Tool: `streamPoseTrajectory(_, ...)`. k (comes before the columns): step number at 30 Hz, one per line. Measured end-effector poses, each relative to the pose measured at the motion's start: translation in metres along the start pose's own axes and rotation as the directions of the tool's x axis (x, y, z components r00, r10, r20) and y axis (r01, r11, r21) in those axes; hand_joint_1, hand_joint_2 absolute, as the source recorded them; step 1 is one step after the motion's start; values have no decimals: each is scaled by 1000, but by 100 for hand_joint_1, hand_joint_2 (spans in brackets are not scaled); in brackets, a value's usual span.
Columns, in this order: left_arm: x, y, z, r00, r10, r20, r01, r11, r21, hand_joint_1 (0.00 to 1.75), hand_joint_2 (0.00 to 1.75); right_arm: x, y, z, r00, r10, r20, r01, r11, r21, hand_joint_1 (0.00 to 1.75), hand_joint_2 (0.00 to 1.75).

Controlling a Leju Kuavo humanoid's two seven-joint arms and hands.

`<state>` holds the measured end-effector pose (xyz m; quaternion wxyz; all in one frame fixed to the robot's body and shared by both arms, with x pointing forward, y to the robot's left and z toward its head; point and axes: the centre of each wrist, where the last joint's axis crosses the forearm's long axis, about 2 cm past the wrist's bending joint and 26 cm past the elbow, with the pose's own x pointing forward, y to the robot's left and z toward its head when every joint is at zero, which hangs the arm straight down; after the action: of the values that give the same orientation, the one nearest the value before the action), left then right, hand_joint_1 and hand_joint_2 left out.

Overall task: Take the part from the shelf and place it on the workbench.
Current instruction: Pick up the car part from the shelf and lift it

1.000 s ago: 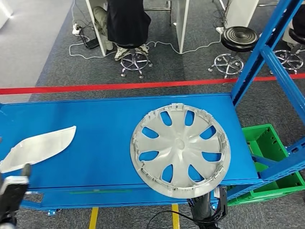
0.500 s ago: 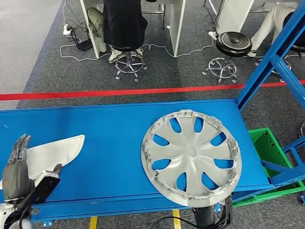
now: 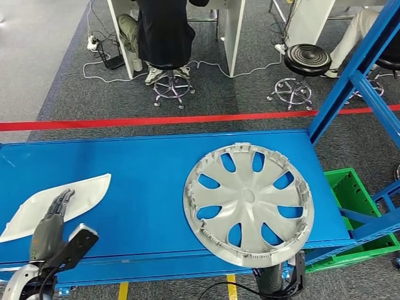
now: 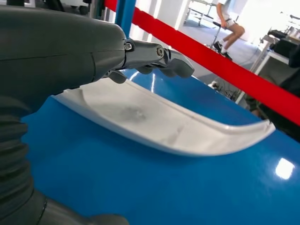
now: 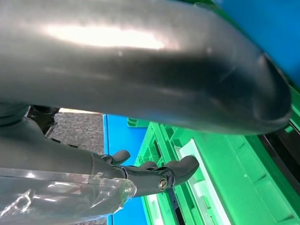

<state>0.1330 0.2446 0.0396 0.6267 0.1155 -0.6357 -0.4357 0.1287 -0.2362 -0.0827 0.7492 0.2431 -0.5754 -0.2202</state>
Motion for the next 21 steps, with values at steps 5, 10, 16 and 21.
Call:
streamPoseTrajectory(5,-3,0,4,998,-33,-56,32,999,-27,0,175,1,0,-1,1000,1,1,-1,1000,1,0,0)
streamPoseTrajectory(10,-10,10,-4,963,-180,-203,185,983,6,0,175,1,0,-2,1000,6,-2,-6,1000,4,0,0)
streamPoseTrajectory(16,-25,33,-25,912,-305,-273,333,941,61,0,175,1,1,-4,1000,9,-6,-9,1000,6,0,0)
streamPoseTrajectory(21,-32,39,-30,861,-393,-323,428,903,41,0,175,1,1,-4,1000,9,-8,-9,1000,7,0,0)
